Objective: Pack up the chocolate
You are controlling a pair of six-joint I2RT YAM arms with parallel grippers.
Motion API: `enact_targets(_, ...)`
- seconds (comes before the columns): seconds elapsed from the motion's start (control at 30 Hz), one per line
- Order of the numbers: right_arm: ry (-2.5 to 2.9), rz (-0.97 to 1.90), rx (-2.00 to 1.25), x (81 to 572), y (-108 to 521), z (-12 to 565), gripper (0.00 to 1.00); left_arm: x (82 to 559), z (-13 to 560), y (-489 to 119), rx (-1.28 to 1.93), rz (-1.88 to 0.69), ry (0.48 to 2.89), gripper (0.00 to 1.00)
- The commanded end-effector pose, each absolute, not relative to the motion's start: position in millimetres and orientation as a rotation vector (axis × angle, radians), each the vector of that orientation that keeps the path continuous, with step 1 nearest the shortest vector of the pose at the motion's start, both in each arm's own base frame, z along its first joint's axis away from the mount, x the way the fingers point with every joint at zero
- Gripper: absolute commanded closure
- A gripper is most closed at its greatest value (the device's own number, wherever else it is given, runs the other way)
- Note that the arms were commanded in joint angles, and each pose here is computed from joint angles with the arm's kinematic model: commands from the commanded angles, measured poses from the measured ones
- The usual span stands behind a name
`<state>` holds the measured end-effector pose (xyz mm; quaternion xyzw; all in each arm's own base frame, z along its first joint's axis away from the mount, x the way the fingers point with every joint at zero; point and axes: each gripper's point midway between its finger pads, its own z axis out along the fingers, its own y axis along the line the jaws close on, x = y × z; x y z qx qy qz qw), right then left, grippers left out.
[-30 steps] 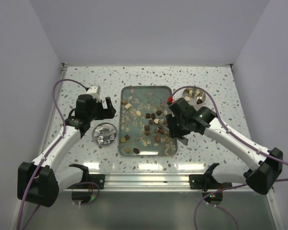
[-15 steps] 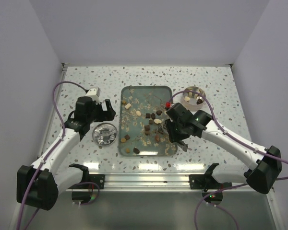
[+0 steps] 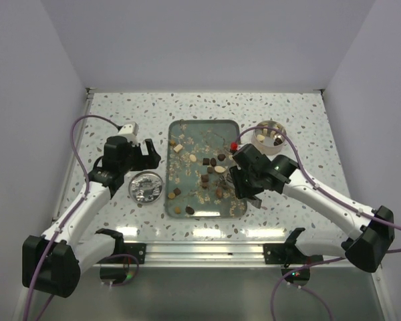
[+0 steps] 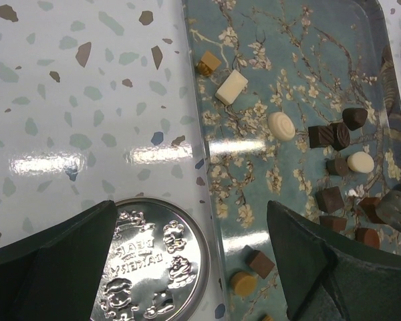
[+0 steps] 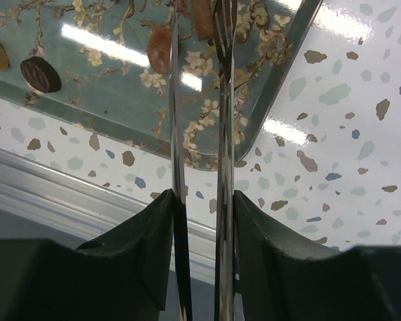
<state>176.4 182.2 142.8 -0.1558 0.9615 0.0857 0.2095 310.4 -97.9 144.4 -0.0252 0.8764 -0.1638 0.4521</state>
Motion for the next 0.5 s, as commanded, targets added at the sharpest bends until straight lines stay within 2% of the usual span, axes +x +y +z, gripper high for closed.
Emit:
enact_targets(0.0,2.631,0.264,-0.436,175,182,153,0.59,308,148,-98,-0.081,-0.422,2.148,0.00)
enact_targets(0.47,2.656,0.207,-0.465,170,175,138,0.58,305,147,-98,-0.087,-0.428,2.147,0.00)
